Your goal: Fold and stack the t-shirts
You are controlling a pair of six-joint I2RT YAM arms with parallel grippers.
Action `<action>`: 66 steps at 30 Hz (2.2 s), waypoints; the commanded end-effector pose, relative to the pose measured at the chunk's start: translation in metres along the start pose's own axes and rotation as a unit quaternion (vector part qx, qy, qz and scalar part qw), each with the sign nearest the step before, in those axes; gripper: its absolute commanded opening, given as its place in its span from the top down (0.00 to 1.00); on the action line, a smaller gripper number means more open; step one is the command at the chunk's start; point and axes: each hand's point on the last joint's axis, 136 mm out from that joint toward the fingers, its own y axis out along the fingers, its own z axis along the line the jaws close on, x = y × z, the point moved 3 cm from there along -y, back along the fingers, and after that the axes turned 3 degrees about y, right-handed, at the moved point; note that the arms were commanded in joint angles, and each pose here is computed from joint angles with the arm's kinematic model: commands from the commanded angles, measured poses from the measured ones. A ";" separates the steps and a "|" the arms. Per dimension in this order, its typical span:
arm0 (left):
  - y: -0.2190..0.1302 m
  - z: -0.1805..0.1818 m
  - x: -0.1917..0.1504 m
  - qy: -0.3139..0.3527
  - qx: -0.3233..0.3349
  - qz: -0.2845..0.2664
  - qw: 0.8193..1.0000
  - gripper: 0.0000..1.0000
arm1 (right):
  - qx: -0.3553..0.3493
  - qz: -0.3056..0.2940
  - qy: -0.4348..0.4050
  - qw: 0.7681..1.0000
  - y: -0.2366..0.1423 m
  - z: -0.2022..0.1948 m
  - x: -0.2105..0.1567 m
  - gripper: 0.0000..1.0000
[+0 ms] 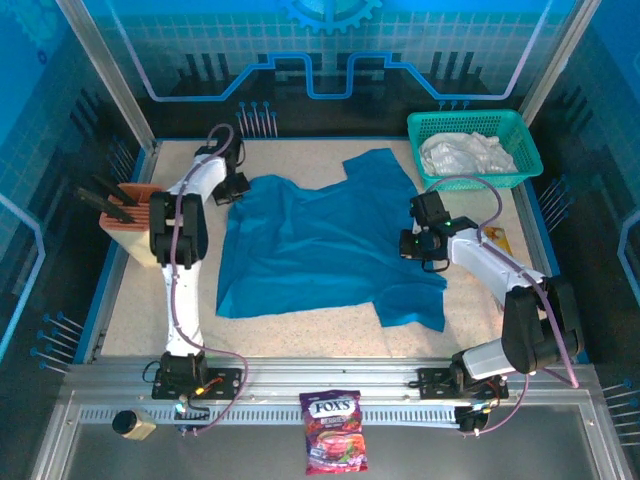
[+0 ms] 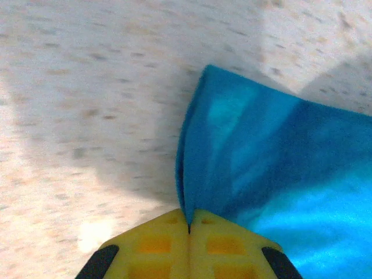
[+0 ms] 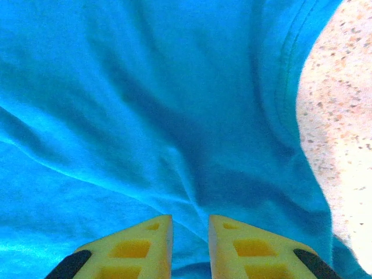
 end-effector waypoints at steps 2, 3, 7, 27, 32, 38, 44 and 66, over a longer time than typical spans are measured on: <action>-0.038 0.018 0.030 -0.067 -0.012 -0.082 0.994 1.00 | 0.031 0.008 0.023 0.999 0.006 0.005 -0.001 0.76; -0.039 0.021 0.031 -0.074 -0.012 -0.086 0.993 1.00 | 0.035 0.010 0.024 0.999 0.008 0.006 -0.001 0.77; -0.036 0.032 0.031 -0.106 -0.009 -0.092 0.990 1.00 | 0.044 0.019 0.030 0.998 0.015 0.010 -0.001 0.78; -0.021 0.040 0.037 -0.145 -0.072 -0.079 0.984 0.60 | 0.046 0.032 0.032 0.998 0.024 0.014 0.002 0.79; -0.038 0.033 0.041 -0.125 -0.100 -0.097 0.982 0.15 | 0.043 0.033 0.030 0.998 0.023 0.013 -0.001 0.78; -0.075 0.018 0.040 -0.086 -0.129 -0.105 0.982 0.19 | 0.044 0.033 0.033 0.998 0.022 0.013 -0.001 0.76; -0.100 -0.016 -0.005 -0.014 -0.137 -0.057 0.989 0.83 | 0.052 0.032 0.033 0.998 0.021 0.018 -0.001 0.76; -0.052 0.018 -0.144 -0.011 -0.004 0.022 1.000 1.00 | 0.055 0.027 0.032 0.998 0.019 0.010 -0.008 0.77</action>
